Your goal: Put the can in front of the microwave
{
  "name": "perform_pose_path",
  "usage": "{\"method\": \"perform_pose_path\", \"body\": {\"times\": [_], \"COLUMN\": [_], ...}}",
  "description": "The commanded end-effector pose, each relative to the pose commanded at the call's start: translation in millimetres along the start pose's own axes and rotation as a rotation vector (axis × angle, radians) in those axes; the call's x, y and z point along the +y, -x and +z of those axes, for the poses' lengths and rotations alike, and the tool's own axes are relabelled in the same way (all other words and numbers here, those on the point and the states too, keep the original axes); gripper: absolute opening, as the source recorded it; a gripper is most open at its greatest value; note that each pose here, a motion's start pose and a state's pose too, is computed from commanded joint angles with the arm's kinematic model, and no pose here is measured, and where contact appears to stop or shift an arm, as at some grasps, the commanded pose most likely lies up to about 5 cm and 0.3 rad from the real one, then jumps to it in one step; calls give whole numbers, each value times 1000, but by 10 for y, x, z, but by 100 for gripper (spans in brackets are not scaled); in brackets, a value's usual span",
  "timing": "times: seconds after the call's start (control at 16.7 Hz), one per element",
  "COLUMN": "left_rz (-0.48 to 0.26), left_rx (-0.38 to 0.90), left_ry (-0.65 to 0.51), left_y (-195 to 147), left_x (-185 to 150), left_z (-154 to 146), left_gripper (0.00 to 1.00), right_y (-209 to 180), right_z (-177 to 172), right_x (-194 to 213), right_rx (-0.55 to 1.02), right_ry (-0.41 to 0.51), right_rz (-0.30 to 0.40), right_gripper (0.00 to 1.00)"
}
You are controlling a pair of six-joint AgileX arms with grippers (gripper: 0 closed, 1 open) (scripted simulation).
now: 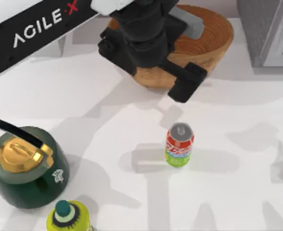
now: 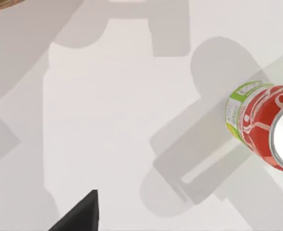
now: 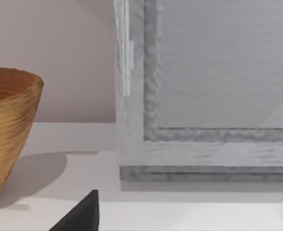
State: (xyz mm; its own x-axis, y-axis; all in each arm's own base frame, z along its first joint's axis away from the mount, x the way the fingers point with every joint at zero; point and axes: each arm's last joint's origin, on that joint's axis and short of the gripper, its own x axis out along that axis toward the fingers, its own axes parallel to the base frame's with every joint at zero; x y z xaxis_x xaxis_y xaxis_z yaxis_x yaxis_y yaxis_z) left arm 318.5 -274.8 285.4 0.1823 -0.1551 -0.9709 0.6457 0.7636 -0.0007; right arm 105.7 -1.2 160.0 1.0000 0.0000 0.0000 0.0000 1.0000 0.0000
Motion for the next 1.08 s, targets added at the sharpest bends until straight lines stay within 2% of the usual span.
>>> {"method": "perform_pose_path", "body": {"times": [0.36,0.84,1.08], "left_rz": [-13,-13,-13], "left_rx": [224,243,243], "left_ry": [-95,-99,-103], "left_y": [-672,-745,-984], "left_x": [-515,-540,-552], "left_z": [229,236,188], "left_gripper": [100,100,100], "right_y": [0,0,0], "right_z": [0,0,0], "right_x": [0,0,0], "right_rx": [0,0,0], "right_ry": [0,0,0], "right_rz": [0,0,0], "right_gripper": [100,100,100]}}
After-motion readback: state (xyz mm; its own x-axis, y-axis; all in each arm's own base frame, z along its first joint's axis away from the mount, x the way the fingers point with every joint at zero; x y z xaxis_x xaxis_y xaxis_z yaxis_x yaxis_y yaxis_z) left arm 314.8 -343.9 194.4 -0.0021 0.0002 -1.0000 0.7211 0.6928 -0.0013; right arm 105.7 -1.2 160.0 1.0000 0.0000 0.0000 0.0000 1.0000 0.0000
